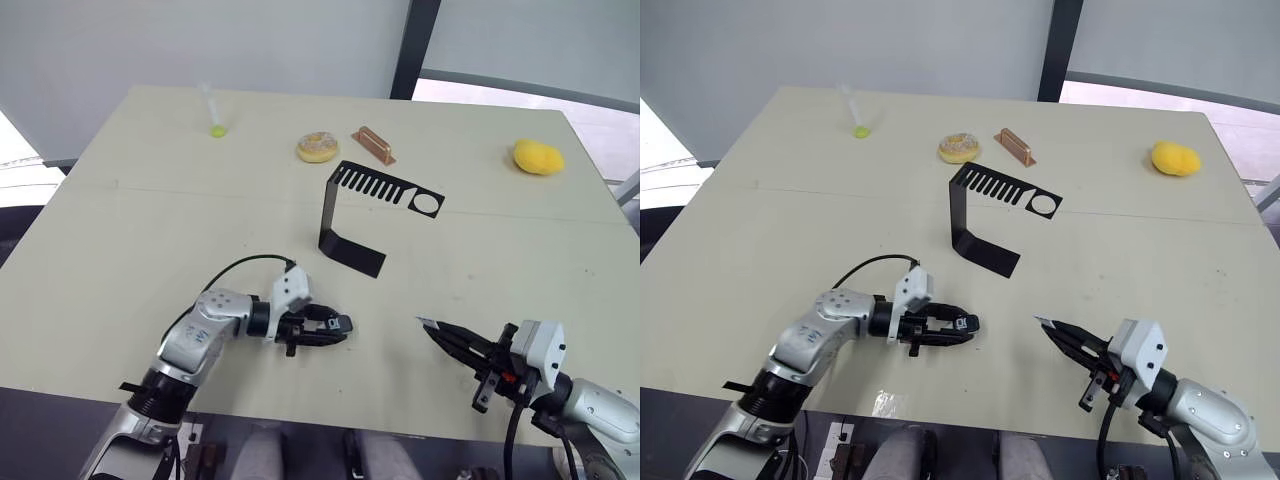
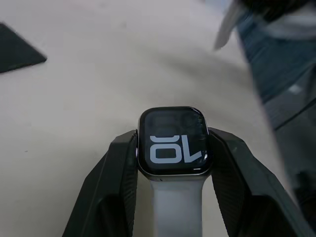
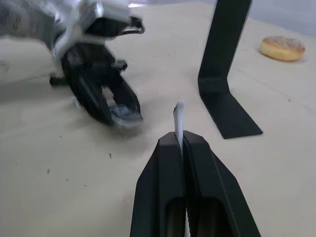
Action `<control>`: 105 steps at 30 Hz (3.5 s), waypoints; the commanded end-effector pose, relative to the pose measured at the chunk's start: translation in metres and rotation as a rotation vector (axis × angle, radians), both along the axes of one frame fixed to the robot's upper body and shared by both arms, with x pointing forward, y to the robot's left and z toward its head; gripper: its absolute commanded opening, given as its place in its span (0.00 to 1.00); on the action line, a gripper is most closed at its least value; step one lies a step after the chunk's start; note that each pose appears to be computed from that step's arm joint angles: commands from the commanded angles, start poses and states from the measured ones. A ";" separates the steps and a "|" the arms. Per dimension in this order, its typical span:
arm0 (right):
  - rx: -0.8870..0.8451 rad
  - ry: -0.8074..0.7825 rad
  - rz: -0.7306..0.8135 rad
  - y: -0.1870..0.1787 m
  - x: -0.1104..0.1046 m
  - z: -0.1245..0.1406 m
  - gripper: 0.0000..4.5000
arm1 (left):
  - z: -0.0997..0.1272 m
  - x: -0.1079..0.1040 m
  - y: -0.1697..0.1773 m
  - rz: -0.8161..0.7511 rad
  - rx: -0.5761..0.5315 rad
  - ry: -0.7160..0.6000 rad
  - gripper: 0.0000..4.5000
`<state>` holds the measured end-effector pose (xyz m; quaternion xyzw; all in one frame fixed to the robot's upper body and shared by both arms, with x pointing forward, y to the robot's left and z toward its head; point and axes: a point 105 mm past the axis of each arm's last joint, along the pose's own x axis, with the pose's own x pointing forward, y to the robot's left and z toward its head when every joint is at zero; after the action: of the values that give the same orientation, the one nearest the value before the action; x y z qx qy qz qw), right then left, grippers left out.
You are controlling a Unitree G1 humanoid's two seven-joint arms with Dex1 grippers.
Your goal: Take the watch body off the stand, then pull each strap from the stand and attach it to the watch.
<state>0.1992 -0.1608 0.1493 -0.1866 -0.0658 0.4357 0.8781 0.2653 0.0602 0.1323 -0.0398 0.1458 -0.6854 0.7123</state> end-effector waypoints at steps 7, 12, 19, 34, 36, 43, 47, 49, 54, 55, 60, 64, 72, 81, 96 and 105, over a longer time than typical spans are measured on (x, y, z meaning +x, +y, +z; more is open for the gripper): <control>-0.163 -0.331 0.125 0.034 -0.016 0.036 0.00 | 0.047 -0.013 0.033 -0.068 -0.010 0.353 0.36; -0.177 -0.349 0.145 0.045 -0.017 0.033 0.00 | 0.050 -0.003 0.021 -0.023 -0.015 0.391 0.36; -0.171 -0.362 0.147 0.053 -0.010 0.036 0.00 | 0.049 -0.010 0.012 -0.033 -0.007 0.403 0.36; -0.200 -0.369 0.141 0.055 0.003 0.031 0.00 | 0.051 -0.010 -0.002 0.010 -0.015 0.429 0.36; -0.205 -0.371 0.138 0.054 0.004 0.031 0.00 | 0.051 -0.010 -0.003 0.010 -0.011 0.433 0.36; -0.220 -0.371 0.124 0.053 0.007 0.028 0.00 | 0.051 -0.011 -0.005 0.005 -0.013 0.443 0.36; -0.222 -0.374 0.118 0.052 0.008 0.028 0.00 | 0.050 -0.011 -0.006 0.005 -0.010 0.444 0.36; -0.220 -0.376 0.120 0.053 0.008 0.029 0.00 | 0.050 -0.011 -0.007 0.004 -0.010 0.444 0.36; -0.218 -0.380 0.120 0.053 0.008 0.029 0.00 | 0.047 -0.012 -0.007 0.005 -0.006 0.446 0.36; -0.218 -0.381 0.120 0.053 0.008 0.029 0.00 | 0.047 -0.012 -0.007 0.006 -0.005 0.447 0.36; -0.216 -0.385 0.124 0.054 0.009 0.030 0.00 | 0.046 -0.012 -0.007 0.011 -0.003 0.446 0.36; -0.217 -0.385 0.128 0.054 0.009 0.030 0.00 | 0.046 -0.012 -0.008 0.011 -0.004 0.444 0.36; -0.219 -0.381 0.140 0.055 0.009 0.028 0.00 | 0.047 -0.012 -0.009 0.009 -0.008 0.439 0.36; -0.222 -0.375 0.136 0.054 0.010 0.026 0.00 | 0.048 -0.013 -0.010 0.003 -0.012 0.440 0.36; -0.222 -0.387 0.136 0.054 0.010 0.028 0.00 | 0.043 -0.011 -0.008 0.020 0.006 0.444 0.36; -0.222 -0.387 0.147 0.056 0.010 0.028 0.00 | 0.042 -0.012 -0.011 0.015 0.013 0.438 0.36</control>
<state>0.2125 -0.1084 0.1698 -0.3547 -0.1774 0.4594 0.7948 0.2560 0.0514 0.1690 -0.1908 0.3171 -0.6431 0.6704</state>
